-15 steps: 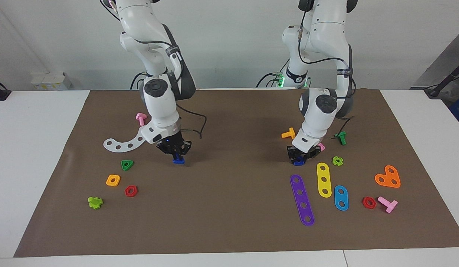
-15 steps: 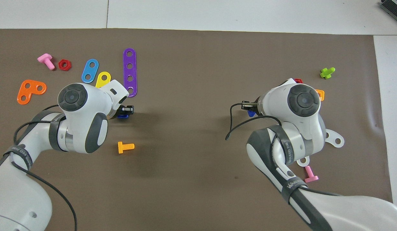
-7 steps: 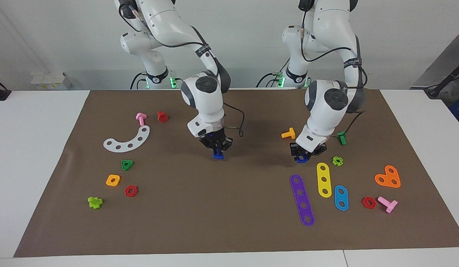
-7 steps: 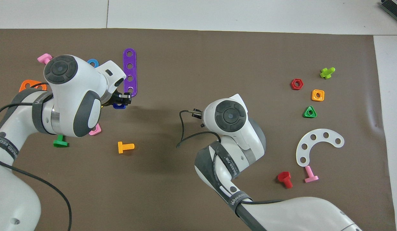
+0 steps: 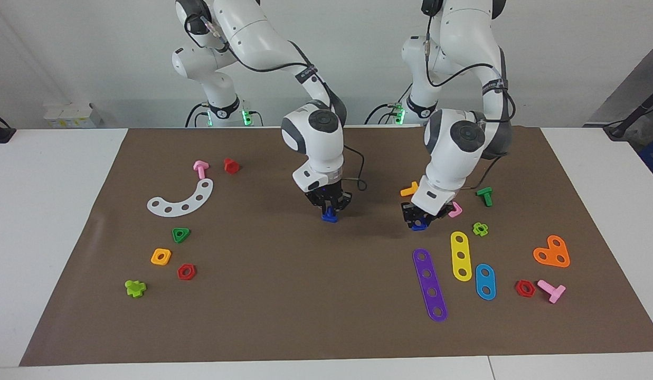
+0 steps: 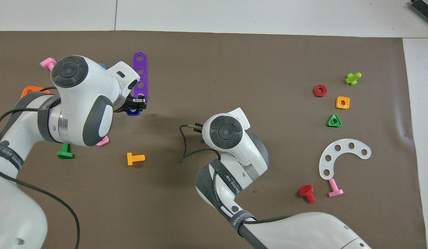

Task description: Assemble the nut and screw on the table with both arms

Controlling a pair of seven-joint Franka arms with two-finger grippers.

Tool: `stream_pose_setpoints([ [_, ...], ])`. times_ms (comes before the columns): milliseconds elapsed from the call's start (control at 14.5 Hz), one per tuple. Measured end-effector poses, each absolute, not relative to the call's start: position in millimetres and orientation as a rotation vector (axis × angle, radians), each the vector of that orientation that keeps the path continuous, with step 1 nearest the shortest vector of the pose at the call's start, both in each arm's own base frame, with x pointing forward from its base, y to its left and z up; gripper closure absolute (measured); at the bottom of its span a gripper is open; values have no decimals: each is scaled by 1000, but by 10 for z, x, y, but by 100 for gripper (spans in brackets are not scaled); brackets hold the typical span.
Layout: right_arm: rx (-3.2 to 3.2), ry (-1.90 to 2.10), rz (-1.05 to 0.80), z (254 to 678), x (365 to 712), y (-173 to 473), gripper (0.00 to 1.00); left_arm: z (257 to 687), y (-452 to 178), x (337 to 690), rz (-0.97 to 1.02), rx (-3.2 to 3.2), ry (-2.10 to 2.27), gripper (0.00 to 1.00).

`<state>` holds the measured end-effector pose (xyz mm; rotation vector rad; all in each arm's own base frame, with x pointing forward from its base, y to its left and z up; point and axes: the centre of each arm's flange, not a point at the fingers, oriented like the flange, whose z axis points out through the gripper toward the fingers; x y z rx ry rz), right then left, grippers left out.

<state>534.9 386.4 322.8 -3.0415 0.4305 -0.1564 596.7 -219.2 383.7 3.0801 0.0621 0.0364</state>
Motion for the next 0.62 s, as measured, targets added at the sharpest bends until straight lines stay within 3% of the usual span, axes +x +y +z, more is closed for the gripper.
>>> stream_pose_setpoints([
  [344,-3054,467,-199,3915,5640,3165,1,3928,-2908,5727,40,3048,175,54],
  [619,-3126,368,-151,4561,5808,1917,0,3916,-3481,5423,39,3035,227,54],
])
